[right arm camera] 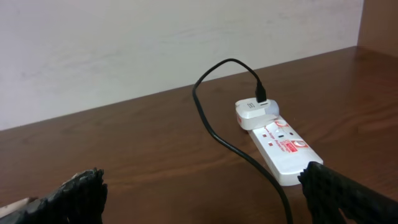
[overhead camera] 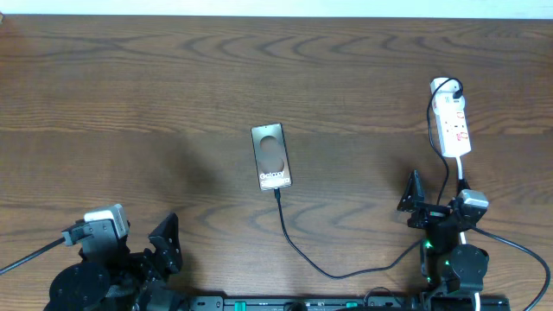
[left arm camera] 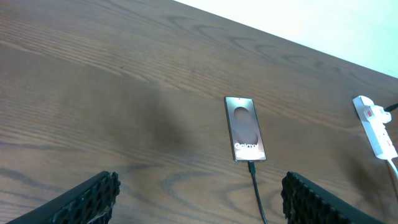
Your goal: Plug charger to phone and switch on socket
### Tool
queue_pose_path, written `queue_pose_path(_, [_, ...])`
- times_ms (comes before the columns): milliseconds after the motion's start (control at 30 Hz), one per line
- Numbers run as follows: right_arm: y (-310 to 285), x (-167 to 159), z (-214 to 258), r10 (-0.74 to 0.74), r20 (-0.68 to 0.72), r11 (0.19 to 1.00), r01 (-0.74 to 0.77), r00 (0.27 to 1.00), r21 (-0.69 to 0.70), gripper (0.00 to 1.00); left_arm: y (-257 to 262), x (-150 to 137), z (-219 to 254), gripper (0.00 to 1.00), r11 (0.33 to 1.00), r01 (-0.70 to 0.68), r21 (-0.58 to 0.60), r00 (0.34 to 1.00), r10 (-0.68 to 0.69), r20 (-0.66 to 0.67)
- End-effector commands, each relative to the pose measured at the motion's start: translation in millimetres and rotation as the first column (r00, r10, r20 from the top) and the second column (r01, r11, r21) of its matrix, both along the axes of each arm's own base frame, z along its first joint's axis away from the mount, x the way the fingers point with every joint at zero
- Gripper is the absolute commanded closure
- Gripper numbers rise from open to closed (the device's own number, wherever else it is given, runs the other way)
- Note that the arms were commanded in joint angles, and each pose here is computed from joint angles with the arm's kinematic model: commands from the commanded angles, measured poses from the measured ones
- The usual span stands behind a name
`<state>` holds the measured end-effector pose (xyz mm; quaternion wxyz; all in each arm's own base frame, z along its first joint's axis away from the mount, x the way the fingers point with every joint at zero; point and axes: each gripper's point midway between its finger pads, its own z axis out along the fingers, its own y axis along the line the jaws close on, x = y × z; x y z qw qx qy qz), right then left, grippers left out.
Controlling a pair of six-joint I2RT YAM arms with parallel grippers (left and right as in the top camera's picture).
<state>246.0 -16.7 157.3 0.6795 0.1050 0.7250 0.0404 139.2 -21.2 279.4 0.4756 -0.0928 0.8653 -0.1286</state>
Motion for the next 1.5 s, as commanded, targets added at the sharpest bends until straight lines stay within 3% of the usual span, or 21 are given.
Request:
queue_pose_path(0, [6.9,0.0,-1.1,0.041,-0.005,0.999,-0.041,0.999,-0.034,0.01,-0.6,-0.7,-0.8,0.15,1.000,0.000,-0.008,1.000,0.000,-0.002])
queue_pose_path(1333, [7.2,0.1,-0.5,0.043,-0.003,0.999,-0.043,0.999,-0.034,0.01,-0.5,-1.5,-1.1,0.15,1.000,0.002,-0.008,1.000,-0.002,-0.002])
queue_pose_path(1467, [7.2,0.1,-0.4,0.043,-0.003,0.999,-0.043,0.999,-0.034,0.01,7.1,-7.5,-10.3,0.15,0.999,-0.016,0.037,0.999,0.018,-0.035])
